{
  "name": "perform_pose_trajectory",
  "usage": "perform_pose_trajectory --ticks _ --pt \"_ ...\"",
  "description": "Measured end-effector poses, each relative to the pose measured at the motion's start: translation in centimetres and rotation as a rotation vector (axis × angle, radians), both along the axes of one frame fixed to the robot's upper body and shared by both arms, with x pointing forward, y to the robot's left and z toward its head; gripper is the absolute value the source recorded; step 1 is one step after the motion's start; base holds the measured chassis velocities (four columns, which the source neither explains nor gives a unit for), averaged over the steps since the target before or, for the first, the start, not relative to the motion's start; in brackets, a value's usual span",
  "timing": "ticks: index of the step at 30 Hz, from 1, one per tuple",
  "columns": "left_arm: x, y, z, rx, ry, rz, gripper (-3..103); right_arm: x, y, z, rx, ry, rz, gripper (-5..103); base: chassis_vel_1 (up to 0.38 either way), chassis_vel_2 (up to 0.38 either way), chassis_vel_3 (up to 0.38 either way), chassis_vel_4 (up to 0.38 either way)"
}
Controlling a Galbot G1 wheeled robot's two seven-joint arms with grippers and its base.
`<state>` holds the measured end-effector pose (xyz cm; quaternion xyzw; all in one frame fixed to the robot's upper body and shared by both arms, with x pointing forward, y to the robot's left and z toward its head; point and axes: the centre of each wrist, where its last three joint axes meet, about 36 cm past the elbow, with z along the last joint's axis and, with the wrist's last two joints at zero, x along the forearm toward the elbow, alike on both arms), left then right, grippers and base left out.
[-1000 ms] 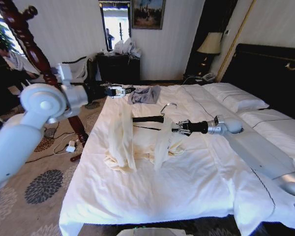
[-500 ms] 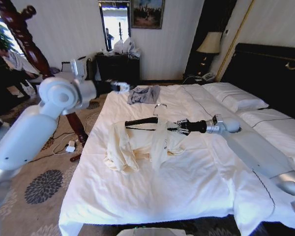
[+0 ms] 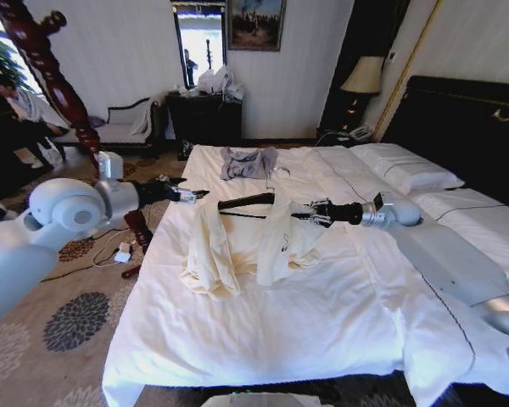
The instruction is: Pick up the clothes from the bed and hang them on the clothes hanger.
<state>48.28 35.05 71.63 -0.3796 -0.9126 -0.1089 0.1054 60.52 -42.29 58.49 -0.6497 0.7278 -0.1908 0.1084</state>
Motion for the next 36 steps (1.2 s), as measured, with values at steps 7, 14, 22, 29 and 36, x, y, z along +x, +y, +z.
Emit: perform_pose_trajectory --ticks 7,14,22,29,36 --pt "2.1 1.0 -1.8 0.009 -0.021 -0.140 100 0.2 1.2 0.2 -0.002 -0.015 0.026 19 0.000 0.000 0.000 0.000" --pt "3.8 3.0 -2.6 -0.049 -0.046 -0.105 100 -0.3 0.2 -0.3 -0.007 -0.014 0.010 19 0.000 0.000 0.000 0.000" --pt "4.7 8.5 -3.6 -0.021 -0.105 -0.002 100 -0.3 0.0 0.3 0.009 -0.028 0.007 19 0.000 0.000 0.000 0.000" --pt "4.4 8.0 -7.5 0.004 -0.101 -0.076 100 -0.3 -0.4 0.6 0.013 -0.035 -0.005 19 0.000 0.000 0.000 0.000" --pt "4.5 7.6 -8.5 -0.001 -0.119 -0.114 100 -0.3 -0.4 0.6 0.020 -0.036 -0.013 19 0.000 0.000 0.000 0.000"
